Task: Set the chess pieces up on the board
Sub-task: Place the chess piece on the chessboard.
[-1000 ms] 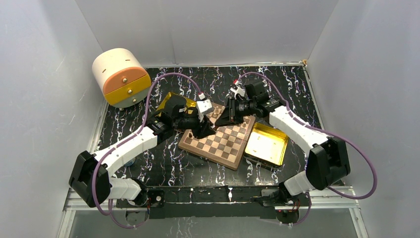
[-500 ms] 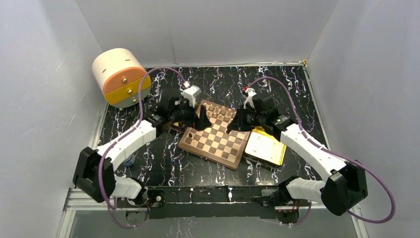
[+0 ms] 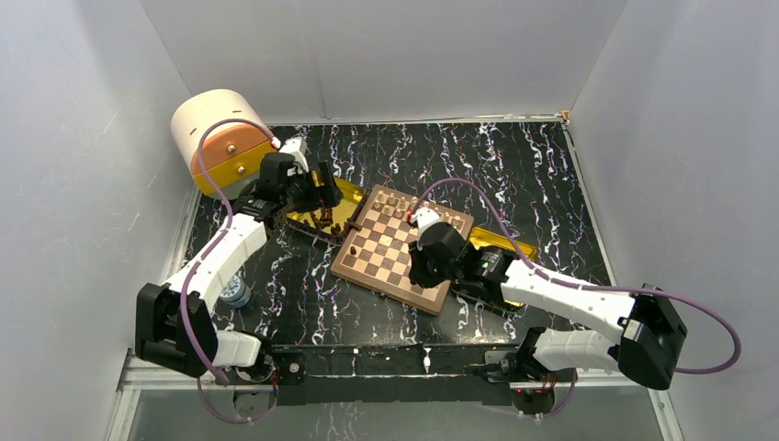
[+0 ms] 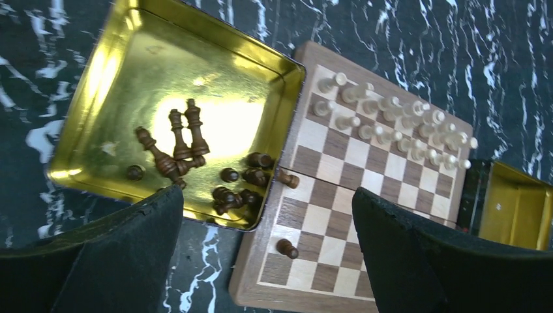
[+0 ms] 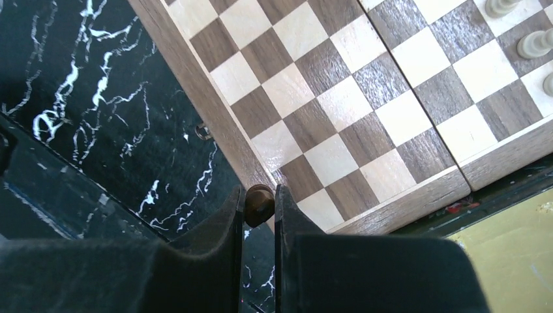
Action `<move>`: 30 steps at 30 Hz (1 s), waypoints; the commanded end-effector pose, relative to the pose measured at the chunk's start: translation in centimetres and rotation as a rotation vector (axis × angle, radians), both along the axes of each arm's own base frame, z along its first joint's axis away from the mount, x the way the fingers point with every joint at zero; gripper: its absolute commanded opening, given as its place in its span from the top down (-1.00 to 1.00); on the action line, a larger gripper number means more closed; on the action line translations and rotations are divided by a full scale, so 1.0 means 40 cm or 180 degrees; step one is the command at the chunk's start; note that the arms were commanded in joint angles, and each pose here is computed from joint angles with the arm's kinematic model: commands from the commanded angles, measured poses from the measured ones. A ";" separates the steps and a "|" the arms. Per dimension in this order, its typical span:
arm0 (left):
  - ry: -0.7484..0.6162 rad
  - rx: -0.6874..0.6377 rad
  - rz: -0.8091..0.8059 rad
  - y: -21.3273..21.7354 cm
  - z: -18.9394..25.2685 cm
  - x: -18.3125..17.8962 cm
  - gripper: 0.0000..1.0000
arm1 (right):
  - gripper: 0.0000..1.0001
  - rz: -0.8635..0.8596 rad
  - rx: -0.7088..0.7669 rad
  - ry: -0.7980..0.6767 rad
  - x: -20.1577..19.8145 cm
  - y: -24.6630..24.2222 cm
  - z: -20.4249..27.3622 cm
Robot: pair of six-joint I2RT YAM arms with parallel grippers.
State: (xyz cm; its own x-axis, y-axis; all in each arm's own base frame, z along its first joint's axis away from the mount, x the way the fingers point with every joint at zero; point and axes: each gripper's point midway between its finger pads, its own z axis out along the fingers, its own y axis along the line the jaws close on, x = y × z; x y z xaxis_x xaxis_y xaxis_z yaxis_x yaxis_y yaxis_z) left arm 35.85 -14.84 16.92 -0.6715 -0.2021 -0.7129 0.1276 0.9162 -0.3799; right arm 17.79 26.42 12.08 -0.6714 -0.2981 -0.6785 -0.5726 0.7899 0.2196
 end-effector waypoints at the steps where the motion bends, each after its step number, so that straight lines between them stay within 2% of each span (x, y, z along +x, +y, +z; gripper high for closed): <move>1: -0.0237 0.0286 0.0357 0.072 0.038 -0.009 -0.97 | 0.75 -0.0314 -0.0182 -0.0290 0.025 -0.017 -0.013; 7: -0.0076 0.0456 0.0338 0.091 -0.024 -0.034 -0.96 | 0.77 -0.0381 -0.0289 -0.0338 0.014 -0.009 -0.042; 12: -0.0136 0.0490 0.0267 0.090 -0.027 -0.034 -0.93 | 0.77 -0.0426 -0.0411 -0.0499 0.016 0.000 -0.052; 17: -0.0138 0.0513 0.0248 0.094 -0.030 -0.045 -0.93 | 0.75 -0.0533 -0.0533 -0.0456 0.005 -0.005 -0.077; 30: -0.0127 0.0457 0.0171 0.079 -0.030 -0.043 -0.92 | 0.65 -0.0660 -0.0549 -0.0551 0.004 -0.015 -0.123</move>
State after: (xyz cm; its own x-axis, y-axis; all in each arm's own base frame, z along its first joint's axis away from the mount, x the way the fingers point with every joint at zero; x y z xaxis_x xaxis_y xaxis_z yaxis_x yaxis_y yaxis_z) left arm 34.19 -11.60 14.72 -0.6587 -0.1383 -0.7396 0.0693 0.9676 -0.2428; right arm 16.92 25.24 6.46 -0.6324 -0.3555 -0.6883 -0.4593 0.8875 -0.0365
